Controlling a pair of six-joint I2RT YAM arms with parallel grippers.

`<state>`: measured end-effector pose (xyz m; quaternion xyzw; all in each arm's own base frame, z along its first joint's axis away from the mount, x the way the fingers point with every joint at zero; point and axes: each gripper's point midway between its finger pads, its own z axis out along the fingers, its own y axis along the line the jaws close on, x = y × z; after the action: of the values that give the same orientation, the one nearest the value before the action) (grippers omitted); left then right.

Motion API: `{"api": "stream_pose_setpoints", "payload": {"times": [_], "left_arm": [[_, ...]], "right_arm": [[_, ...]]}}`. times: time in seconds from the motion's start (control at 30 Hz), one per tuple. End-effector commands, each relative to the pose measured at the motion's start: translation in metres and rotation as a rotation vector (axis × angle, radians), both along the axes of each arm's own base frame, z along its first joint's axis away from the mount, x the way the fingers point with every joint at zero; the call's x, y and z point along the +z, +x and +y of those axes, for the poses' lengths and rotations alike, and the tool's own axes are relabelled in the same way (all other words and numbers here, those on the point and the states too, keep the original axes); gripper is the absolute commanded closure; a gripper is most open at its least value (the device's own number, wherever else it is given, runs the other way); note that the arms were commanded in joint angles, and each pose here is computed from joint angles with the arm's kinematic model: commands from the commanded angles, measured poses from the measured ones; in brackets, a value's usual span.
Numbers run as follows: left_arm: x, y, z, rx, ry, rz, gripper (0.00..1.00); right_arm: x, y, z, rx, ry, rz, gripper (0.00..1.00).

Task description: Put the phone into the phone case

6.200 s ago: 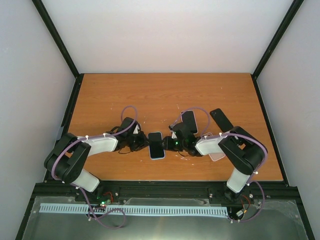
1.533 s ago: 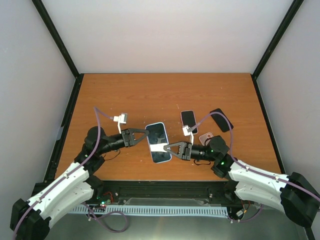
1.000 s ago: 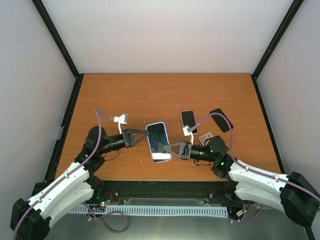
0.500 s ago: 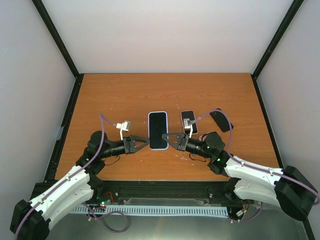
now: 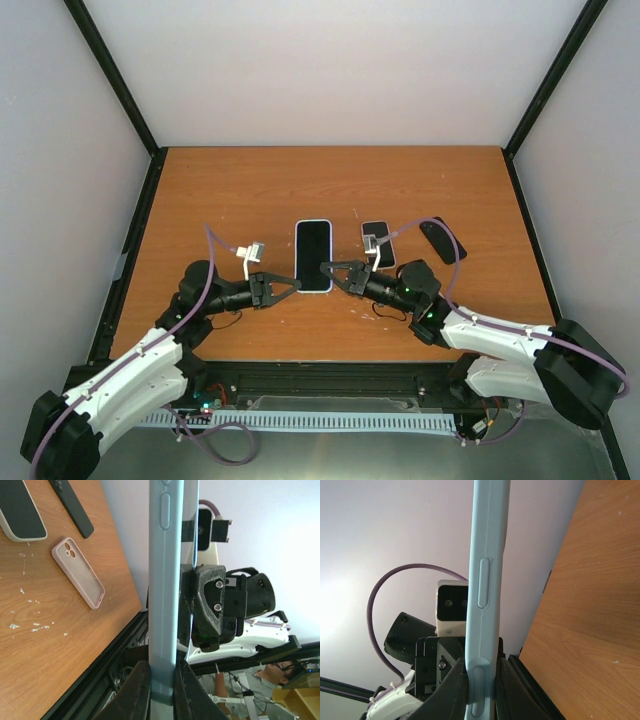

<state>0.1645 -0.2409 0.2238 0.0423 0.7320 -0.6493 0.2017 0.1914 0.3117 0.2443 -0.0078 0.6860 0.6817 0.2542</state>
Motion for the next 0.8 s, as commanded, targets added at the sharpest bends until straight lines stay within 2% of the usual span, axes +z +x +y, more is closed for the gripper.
{"api": "stream_pose_setpoints", "payload": {"times": [0.0, 0.3, 0.47, 0.57, 0.77], "left_arm": [[0.006, 0.007, 0.003, 0.037, 0.013, -0.009, 0.99], [0.007, 0.013, 0.004, 0.068, 0.045, -0.001, 1.00], [0.007, 0.018, 0.007, 0.109, 0.049, -0.001, 1.00], [0.006, 0.020, 0.009, 0.131, 0.052, -0.005, 1.00], [0.000, 0.034, 0.015, 0.209, 0.113, -0.003, 1.00]], "right_arm": [[0.033, 0.001, -0.001, -0.018, 0.053, -0.096, 0.95], [0.016, 0.001, 0.000, -0.018, -0.012, -0.081, 0.95], [0.014, 0.002, 0.000, -0.018, -0.050, -0.082, 0.88], [0.011, 0.002, -0.002, -0.027, -0.078, -0.083, 0.77], [-0.013, 0.010, -0.018, -0.113, -0.234, -0.065, 0.39]]}}
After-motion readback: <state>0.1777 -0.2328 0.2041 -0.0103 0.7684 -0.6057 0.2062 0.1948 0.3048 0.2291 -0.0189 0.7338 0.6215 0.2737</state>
